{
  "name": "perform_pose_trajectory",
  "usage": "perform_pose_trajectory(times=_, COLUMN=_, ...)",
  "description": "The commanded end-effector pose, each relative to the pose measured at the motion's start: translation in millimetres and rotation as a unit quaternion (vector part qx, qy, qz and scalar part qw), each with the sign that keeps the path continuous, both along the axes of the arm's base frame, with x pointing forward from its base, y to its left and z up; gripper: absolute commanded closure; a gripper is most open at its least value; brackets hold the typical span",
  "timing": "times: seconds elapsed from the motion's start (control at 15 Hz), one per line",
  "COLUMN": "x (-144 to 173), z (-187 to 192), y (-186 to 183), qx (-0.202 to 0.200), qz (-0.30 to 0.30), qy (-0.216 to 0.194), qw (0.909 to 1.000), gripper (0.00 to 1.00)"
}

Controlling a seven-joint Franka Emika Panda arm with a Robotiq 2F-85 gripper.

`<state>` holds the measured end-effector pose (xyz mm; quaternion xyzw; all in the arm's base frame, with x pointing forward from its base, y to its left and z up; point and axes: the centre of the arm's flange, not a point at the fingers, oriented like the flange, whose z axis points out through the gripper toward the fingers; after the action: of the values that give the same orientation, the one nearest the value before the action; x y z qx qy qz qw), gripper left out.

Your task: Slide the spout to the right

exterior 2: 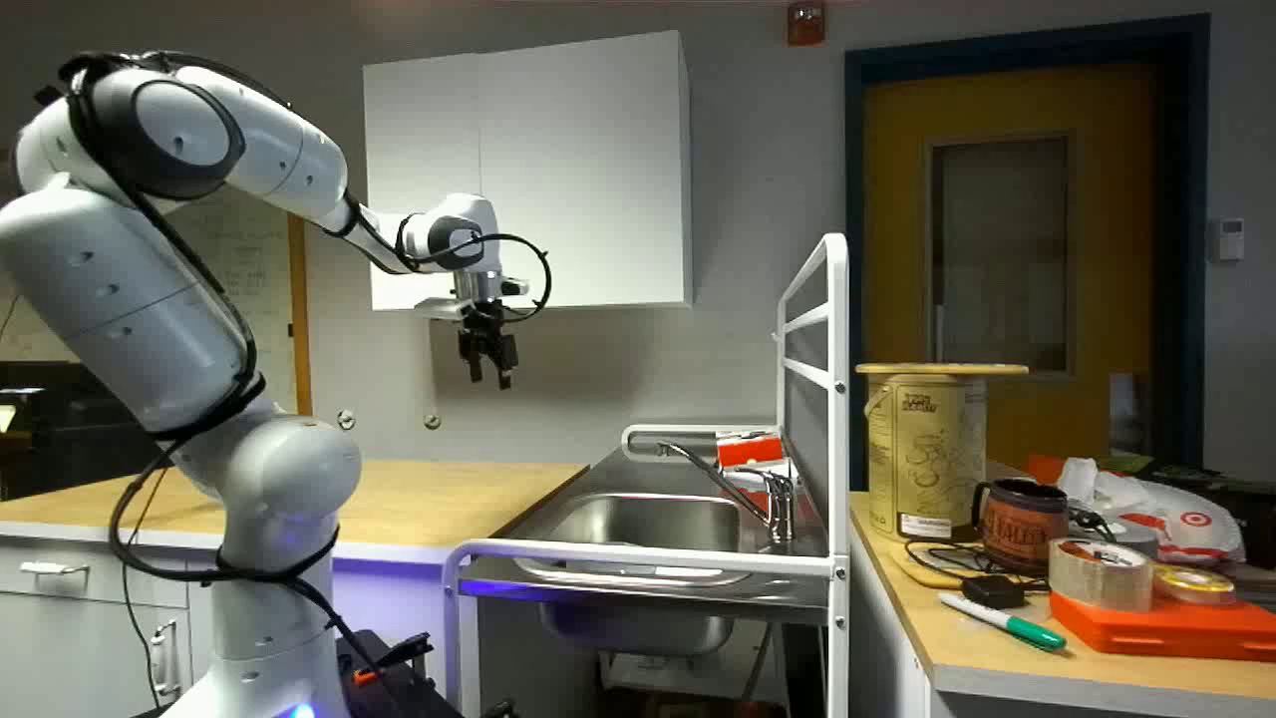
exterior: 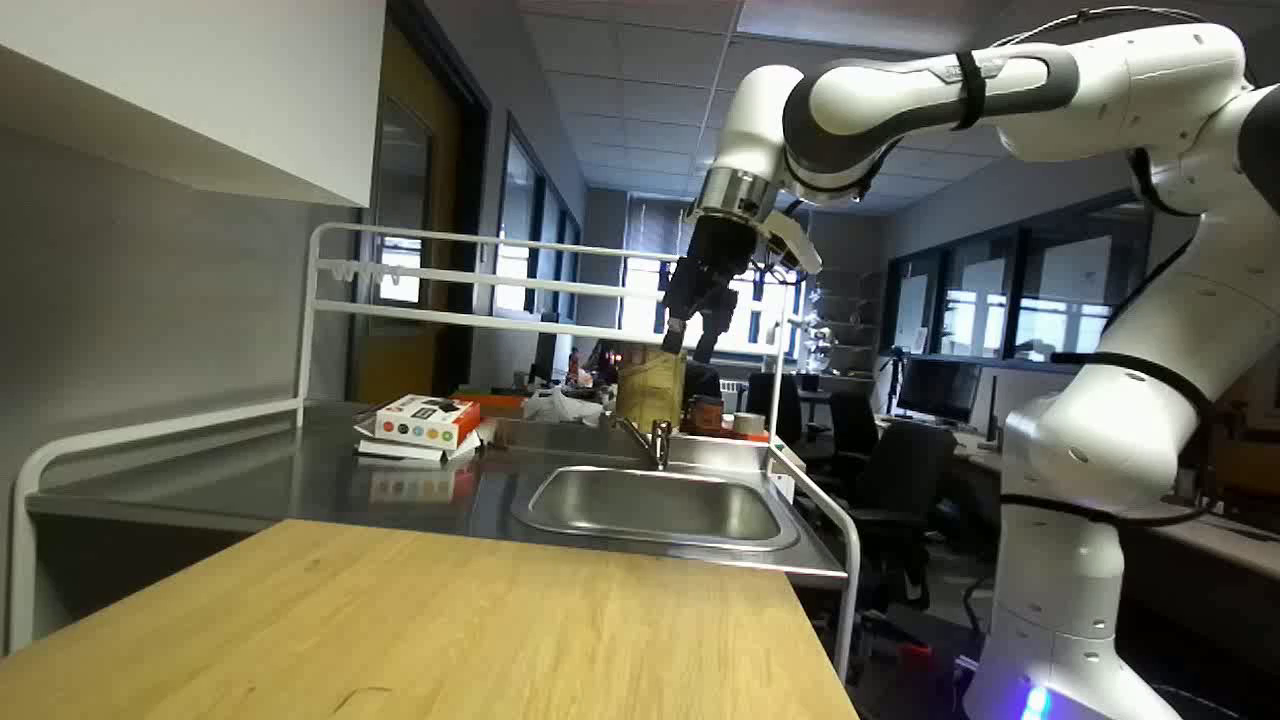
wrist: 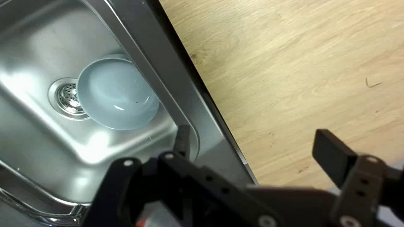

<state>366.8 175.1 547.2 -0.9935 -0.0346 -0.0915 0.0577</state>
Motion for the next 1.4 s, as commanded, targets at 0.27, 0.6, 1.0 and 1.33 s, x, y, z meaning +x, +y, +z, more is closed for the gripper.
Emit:
perform_pose_trajectory(times=0.27, x=-0.1, z=1.3, y=0.1, qx=0.0, qz=0.0, qy=-0.002, qw=1.0, gripper=0.0)
perform_pose_trajectory(times=0.6, x=-0.1, z=1.3, y=0.1, qx=0.001, qz=0.0, qy=-0.002, qw=1.0, gripper=0.0)
perform_pose_trajectory(times=1.0, x=-0.1, z=1.3, y=0.1, qx=0.001, qz=0.0, qy=-0.002, qw=1.0, gripper=0.0)
perform_pose_trajectory(times=1.33, x=6.8, z=0.5, y=-0.9, qx=0.001, qz=-0.007, qy=0.0, qw=1.0, gripper=0.0)
